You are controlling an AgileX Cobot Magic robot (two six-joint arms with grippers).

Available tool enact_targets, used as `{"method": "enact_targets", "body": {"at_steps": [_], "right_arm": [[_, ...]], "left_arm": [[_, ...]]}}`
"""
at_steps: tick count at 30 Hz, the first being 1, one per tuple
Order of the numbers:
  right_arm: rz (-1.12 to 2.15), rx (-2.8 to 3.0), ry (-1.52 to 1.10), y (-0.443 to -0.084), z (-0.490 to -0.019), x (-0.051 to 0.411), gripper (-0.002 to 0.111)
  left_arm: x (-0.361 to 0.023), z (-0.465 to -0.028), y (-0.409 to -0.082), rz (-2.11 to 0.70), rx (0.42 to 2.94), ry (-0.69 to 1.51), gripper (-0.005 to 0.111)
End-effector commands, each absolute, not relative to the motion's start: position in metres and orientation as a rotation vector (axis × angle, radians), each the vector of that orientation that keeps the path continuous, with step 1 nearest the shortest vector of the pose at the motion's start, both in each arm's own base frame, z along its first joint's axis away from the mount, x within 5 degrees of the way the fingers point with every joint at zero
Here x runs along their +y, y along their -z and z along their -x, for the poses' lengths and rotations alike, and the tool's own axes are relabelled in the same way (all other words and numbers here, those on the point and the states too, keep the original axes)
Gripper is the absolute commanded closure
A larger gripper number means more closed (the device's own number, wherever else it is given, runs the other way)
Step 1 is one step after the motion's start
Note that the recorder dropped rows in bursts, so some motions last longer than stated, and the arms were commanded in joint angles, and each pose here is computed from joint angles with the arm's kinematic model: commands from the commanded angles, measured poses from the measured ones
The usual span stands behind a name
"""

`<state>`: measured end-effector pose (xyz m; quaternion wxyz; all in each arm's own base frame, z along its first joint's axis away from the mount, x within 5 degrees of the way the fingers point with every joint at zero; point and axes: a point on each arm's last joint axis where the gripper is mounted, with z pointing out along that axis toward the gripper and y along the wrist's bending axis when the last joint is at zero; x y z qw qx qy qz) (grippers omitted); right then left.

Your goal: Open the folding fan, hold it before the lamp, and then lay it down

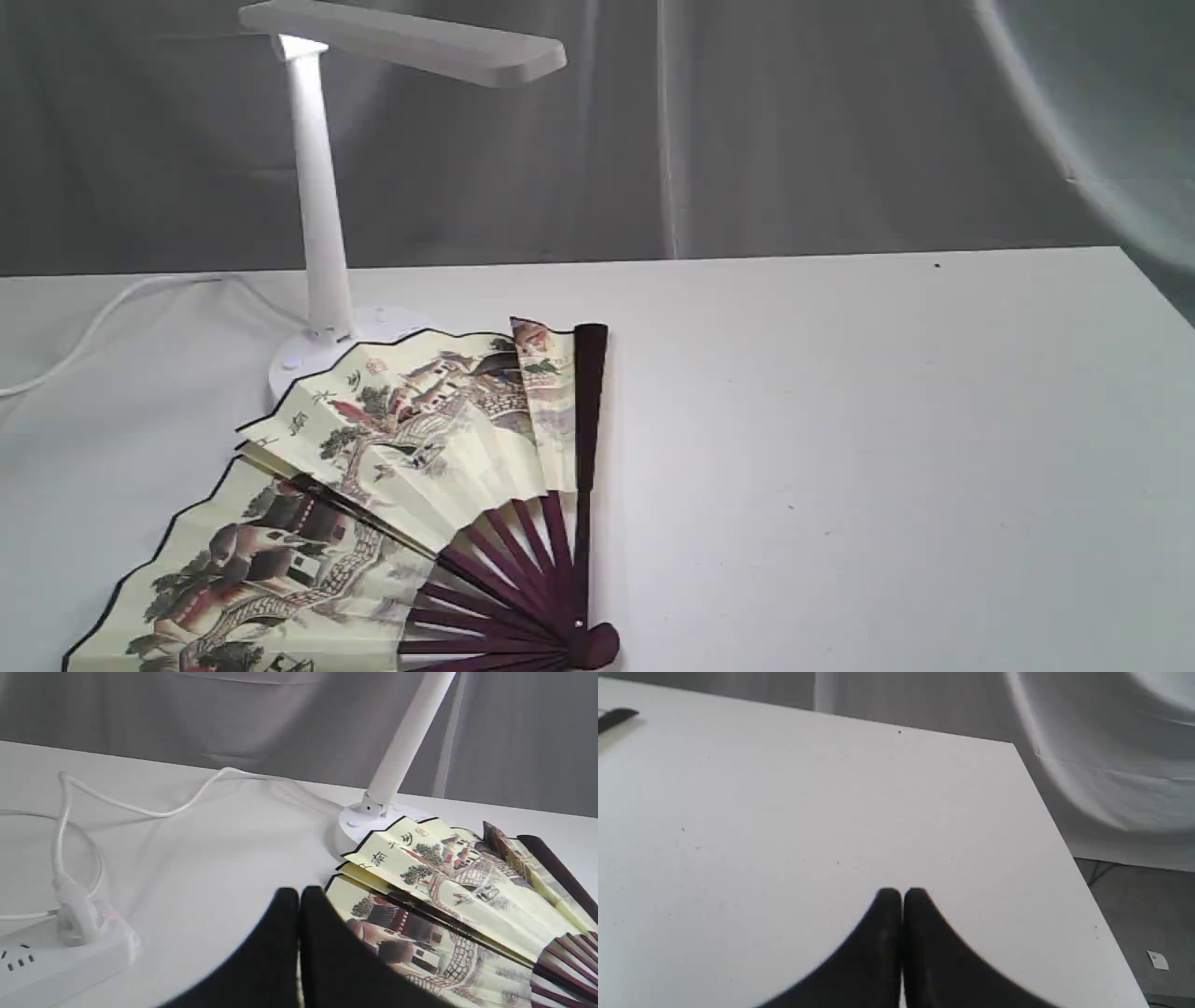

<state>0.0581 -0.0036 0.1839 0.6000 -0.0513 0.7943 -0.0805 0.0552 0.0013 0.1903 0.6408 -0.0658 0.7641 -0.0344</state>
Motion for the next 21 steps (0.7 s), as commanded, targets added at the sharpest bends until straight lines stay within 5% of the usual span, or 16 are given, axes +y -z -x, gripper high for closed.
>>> {"method": "enact_targets", "body": {"at_steps": [1,21], "right_arm": [[0.159,1.87,0.224,-0.1803,-0.0571,-0.0044,0.108],[0.159,1.868,0.224,-0.1804,-0.0571,-0.0044,0.108]], "left_arm": [[0.0015,-0.055,-0.189,0.152,1.744,0.076,0.107],[0.0015,-0.055,-0.189,0.152,1.744,0.076,0.107]]}}
